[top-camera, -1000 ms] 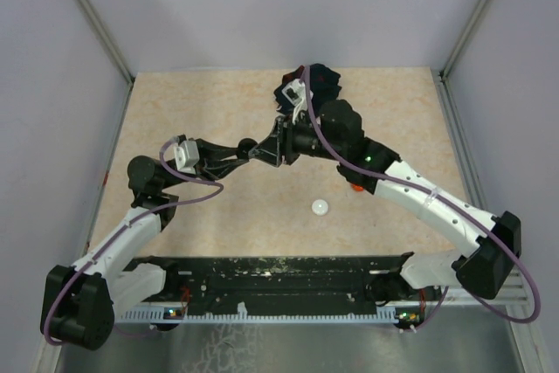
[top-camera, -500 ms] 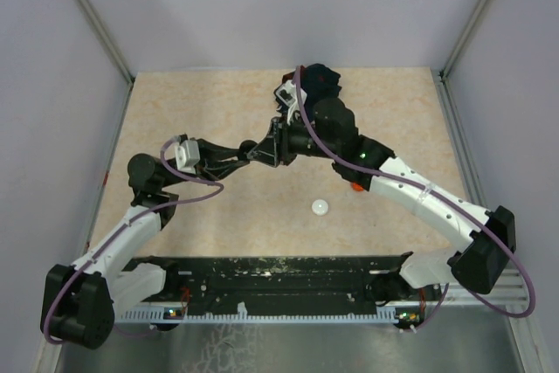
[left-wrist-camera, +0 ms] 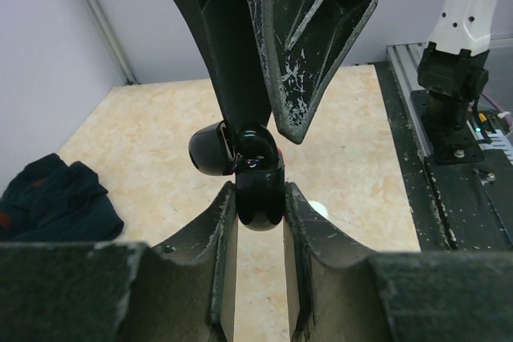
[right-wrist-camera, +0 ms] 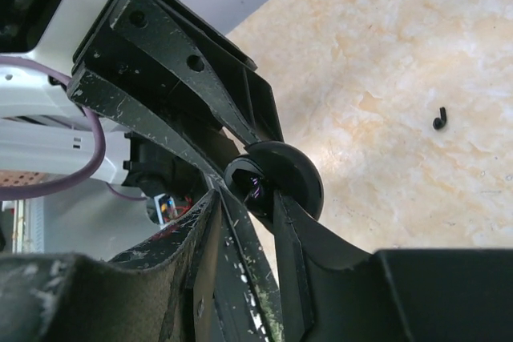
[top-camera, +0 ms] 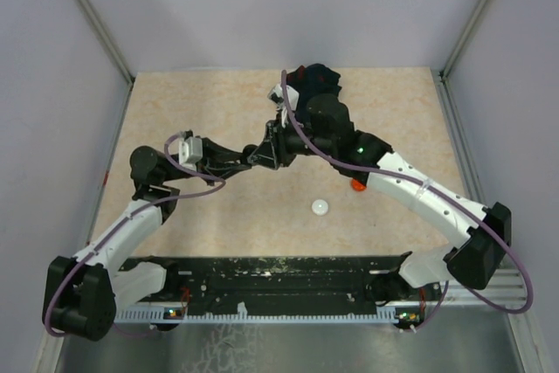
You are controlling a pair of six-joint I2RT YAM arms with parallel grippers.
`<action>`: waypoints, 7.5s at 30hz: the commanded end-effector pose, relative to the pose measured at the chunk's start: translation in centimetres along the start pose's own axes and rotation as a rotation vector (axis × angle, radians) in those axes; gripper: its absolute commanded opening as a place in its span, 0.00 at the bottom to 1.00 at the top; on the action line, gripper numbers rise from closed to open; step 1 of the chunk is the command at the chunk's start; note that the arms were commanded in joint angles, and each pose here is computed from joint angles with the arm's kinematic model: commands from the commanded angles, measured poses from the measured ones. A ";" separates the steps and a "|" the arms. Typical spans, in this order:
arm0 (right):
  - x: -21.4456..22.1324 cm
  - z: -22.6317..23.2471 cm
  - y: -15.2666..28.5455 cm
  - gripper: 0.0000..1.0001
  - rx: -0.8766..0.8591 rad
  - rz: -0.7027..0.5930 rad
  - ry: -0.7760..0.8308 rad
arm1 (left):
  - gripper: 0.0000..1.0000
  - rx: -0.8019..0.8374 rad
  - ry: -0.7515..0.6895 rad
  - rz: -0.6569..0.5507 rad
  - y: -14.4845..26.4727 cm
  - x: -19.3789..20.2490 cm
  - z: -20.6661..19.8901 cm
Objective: Insert the wireless bluetooth earbuds into the charging case
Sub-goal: Adjust the earbud with the charging case, then adjust the earbud at the center of the board.
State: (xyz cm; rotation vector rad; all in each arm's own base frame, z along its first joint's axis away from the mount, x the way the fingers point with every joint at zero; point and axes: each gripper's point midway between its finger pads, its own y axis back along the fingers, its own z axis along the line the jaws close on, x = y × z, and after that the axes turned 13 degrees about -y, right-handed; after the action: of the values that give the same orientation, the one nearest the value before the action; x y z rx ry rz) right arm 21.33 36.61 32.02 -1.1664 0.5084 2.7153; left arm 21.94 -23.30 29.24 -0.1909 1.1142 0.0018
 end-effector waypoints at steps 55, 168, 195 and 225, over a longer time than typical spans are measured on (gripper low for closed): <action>-1.5 1.7 2.1 0.43 -0.088 -0.009 0.071 | 0.00 -0.074 -0.036 -0.034 -0.7 -1.2 0.8; 5.2 -22.2 -16.8 0.44 0.289 -0.114 0.227 | 0.00 -0.952 0.201 0.449 10.0 6.5 12.7; 9.4 -25.6 -19.2 0.17 0.374 0.001 0.211 | 0.00 -0.901 0.235 0.405 9.1 6.6 12.3; 15.7 -25.5 -0.8 0.33 0.840 0.232 -0.005 | 0.00 -0.886 0.243 0.373 8.8 6.1 12.1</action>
State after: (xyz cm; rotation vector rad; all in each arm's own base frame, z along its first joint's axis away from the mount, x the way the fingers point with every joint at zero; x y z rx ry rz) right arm 28.02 28.26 2.28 -0.9258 1.6882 2.2225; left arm 34.52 -13.36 25.48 -0.7515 1.3580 0.8799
